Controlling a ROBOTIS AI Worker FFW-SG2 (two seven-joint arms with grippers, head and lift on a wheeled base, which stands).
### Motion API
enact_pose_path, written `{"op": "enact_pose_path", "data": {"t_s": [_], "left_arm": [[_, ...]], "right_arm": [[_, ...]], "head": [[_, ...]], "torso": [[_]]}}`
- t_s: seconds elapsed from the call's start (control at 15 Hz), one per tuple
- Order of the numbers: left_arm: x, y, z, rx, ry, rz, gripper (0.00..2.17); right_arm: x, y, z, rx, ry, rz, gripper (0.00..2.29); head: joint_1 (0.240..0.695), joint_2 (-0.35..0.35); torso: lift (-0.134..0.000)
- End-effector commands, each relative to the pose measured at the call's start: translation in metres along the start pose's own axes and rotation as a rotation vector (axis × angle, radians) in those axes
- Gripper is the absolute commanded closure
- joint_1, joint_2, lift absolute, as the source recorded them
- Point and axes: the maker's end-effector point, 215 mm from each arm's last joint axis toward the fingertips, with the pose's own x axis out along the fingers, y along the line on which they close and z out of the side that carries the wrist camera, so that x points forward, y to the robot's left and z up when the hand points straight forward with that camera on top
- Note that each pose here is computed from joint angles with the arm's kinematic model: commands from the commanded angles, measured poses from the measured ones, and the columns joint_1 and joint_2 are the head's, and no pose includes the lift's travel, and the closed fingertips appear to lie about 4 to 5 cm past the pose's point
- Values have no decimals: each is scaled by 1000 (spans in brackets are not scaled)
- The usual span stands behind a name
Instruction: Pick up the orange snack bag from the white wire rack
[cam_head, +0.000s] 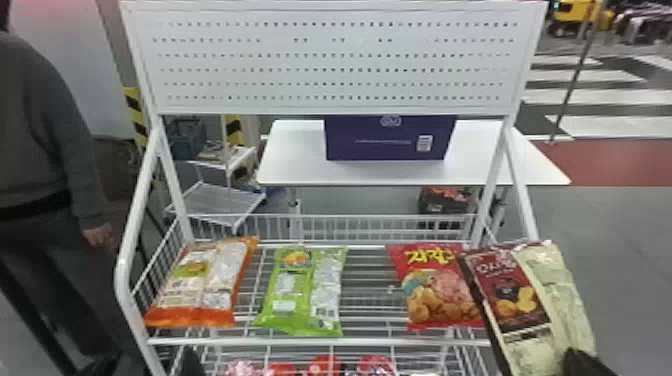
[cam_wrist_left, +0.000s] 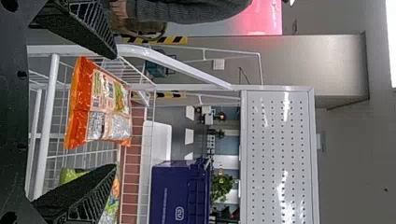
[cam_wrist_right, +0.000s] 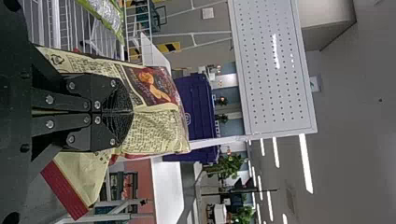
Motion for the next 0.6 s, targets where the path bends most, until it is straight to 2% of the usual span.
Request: {"op": "enact_pose_path", "data": {"t_s": [0.0,0.27,0.53], "left_arm": [[0,0,-1,1,2,0,46],[2,0,-1,1,-1,-2,46],[12,-5,-12,4,9,-8,49]], "right_arm": [[0,0,0,1,-1,0,2256],[1,-1,-2,1,2,0,2256],[1,-1,-2,2,2,-2,2256]], "head": [[499,0],[499,0],[499,0]], "torso": [[0],[0],[0]]}}
